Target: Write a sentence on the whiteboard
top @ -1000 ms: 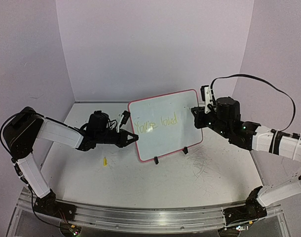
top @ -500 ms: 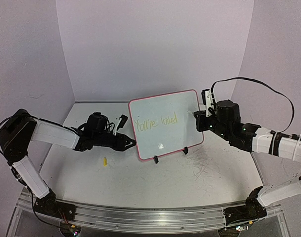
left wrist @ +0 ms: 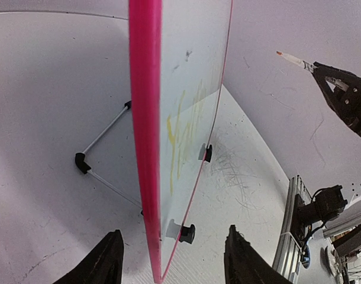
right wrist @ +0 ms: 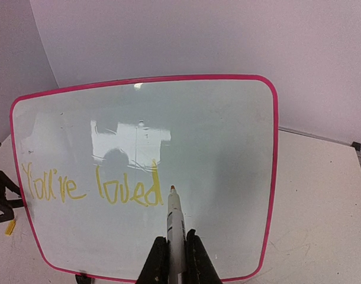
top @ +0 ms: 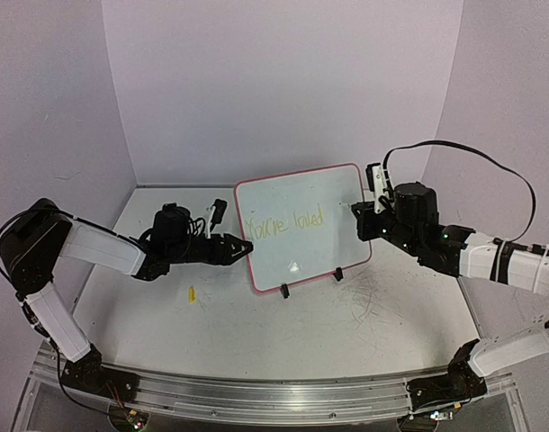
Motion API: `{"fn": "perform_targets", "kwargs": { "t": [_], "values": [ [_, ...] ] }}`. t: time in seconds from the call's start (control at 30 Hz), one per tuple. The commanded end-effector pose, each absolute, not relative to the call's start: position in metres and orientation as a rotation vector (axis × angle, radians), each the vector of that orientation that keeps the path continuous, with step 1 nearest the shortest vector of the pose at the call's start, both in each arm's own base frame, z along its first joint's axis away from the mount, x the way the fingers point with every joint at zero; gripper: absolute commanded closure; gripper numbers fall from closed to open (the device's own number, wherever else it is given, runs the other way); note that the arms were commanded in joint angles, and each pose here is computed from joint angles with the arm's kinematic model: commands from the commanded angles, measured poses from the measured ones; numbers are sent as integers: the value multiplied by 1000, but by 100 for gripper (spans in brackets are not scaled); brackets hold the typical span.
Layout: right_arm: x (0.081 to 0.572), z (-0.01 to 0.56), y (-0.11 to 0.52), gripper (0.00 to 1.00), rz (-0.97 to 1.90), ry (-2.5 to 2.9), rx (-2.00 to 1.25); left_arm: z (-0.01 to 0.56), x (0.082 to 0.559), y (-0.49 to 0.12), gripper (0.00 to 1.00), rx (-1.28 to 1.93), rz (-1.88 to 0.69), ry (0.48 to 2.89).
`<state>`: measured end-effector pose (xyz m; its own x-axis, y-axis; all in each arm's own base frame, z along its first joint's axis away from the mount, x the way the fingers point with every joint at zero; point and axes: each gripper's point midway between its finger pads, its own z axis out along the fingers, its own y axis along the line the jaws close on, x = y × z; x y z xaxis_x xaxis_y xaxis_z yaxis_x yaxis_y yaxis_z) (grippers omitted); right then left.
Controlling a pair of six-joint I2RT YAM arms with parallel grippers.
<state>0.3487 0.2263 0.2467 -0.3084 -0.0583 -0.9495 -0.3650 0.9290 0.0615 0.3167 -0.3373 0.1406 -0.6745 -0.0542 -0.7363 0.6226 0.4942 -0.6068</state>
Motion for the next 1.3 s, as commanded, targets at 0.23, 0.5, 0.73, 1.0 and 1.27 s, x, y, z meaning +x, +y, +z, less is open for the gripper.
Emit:
{"fn": "perform_targets", "kwargs": {
  "t": [0.23,0.5,0.73,1.0,1.27],
  "values": [
    [350,258,233,100,362,1820,-309,140,318,-340,55,430,-1332,1873],
    [348,270,227,100,357,1795,-288,129,316,-344,59,446,-1372,1858],
    [346,272,226,100,365,1789,-288,125,315,-338,84,468,-1344,1856],
    [345,273,226,100,363,1790,-296,116,316,-327,100,505,-1335,1867],
    [347,267,231,100,353,1822,-332,109,311,-325,100,517,-1337,1901]
  ]
}}
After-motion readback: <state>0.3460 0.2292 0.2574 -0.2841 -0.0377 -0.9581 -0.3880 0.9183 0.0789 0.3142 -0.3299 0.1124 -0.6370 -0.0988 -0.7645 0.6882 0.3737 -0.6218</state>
